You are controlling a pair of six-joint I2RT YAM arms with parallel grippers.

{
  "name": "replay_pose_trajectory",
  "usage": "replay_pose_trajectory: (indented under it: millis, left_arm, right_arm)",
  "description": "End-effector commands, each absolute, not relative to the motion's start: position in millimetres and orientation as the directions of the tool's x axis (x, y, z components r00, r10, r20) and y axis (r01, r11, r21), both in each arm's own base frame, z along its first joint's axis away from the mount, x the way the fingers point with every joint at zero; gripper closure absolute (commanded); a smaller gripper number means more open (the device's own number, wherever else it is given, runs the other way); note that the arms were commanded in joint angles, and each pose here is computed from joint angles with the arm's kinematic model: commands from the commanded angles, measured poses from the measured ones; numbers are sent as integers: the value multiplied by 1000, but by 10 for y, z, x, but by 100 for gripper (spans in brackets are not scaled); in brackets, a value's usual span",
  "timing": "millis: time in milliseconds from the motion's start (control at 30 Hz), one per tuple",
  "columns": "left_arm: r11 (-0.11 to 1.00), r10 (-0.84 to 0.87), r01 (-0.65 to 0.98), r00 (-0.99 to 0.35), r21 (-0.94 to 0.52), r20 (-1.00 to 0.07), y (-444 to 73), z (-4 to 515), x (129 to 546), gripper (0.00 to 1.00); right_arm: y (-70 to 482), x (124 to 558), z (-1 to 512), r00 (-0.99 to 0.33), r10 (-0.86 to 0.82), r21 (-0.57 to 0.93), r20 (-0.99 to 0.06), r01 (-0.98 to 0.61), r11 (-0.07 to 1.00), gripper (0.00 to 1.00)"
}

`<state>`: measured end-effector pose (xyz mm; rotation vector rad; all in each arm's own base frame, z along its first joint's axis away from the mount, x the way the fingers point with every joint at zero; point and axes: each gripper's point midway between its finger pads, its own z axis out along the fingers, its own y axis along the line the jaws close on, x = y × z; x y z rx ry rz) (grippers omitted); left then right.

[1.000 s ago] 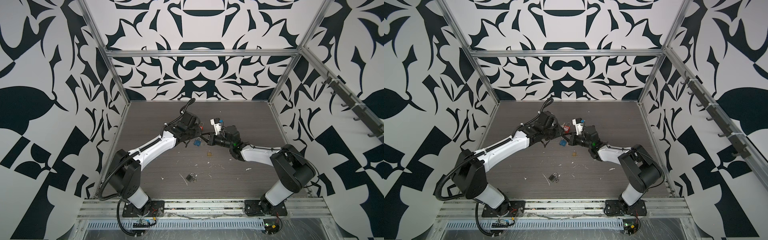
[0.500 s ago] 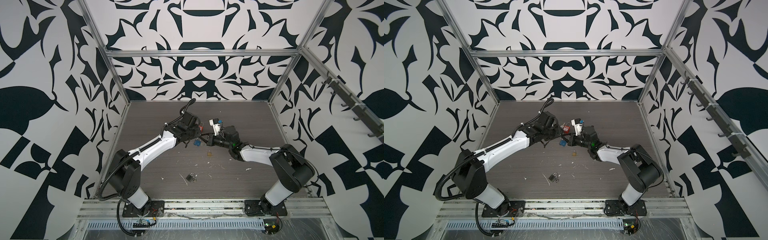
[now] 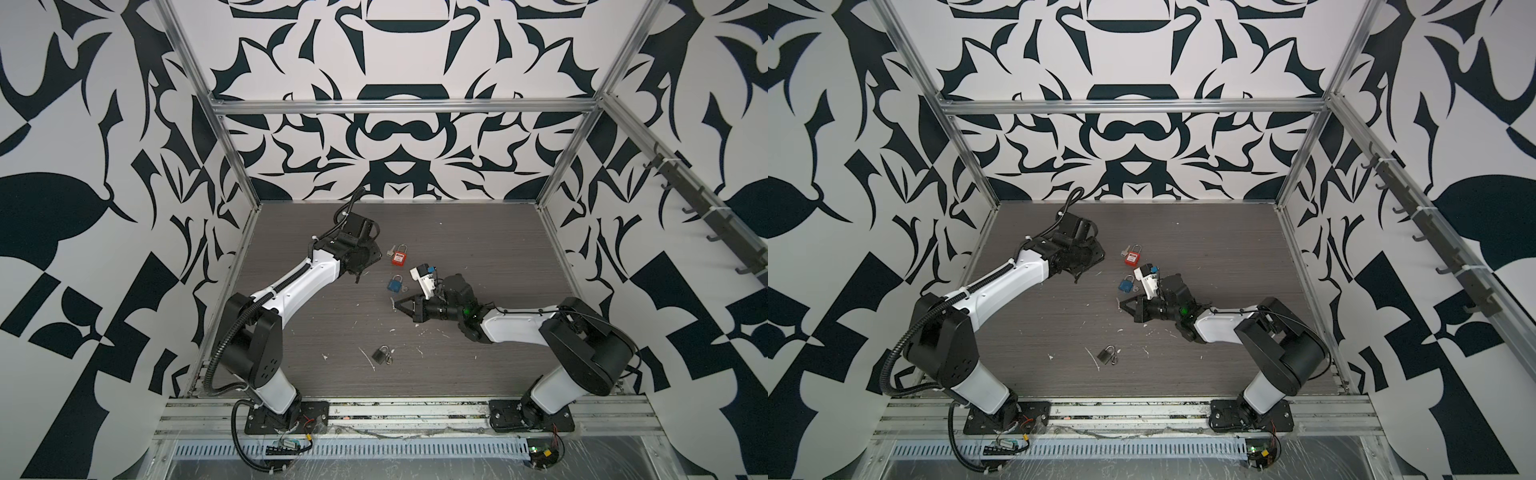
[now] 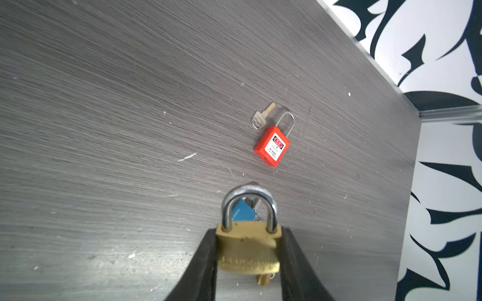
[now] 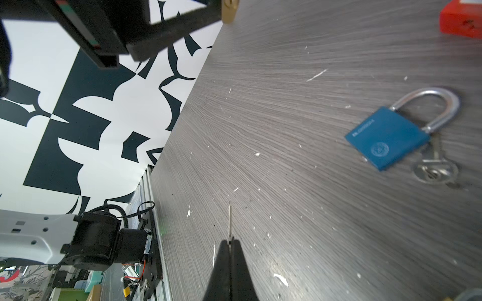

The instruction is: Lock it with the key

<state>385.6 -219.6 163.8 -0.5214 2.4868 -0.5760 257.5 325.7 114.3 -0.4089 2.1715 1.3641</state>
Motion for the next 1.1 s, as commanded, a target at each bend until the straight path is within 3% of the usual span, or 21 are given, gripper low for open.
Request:
replay_pose_trajectory:
  millis: [0,233,433,700,1067]
  left_arm:
    - [829,-472,-200,-750,-522,-463,-2203,1949,3876,100]
    - [904,-207,47,-821,-425,-532,-2648,1956,3431,100]
    - [903,104,276,-884,-329,-456,-3273,1553,2668,100]
    - [826,366,445,-890,-346,-272,-3892,1008,1782,100]
    - [830,416,439,-898,-345,-142,-4151,591,1705,100]
  right_arm:
    - [3238,2649,1482,-749,72,701,-659,-578,417,100]
    - [2600,2761,1530,-782,150,687,-605,-418,594,100]
    - [1793,2595,1428,-815,237,629,-529,-189,754,100]
    - [1217,2217,1239,-839,320,563,-439,21,826,100]
    - [1098,1979,1055,-856,368,566,-364,111,817,100]
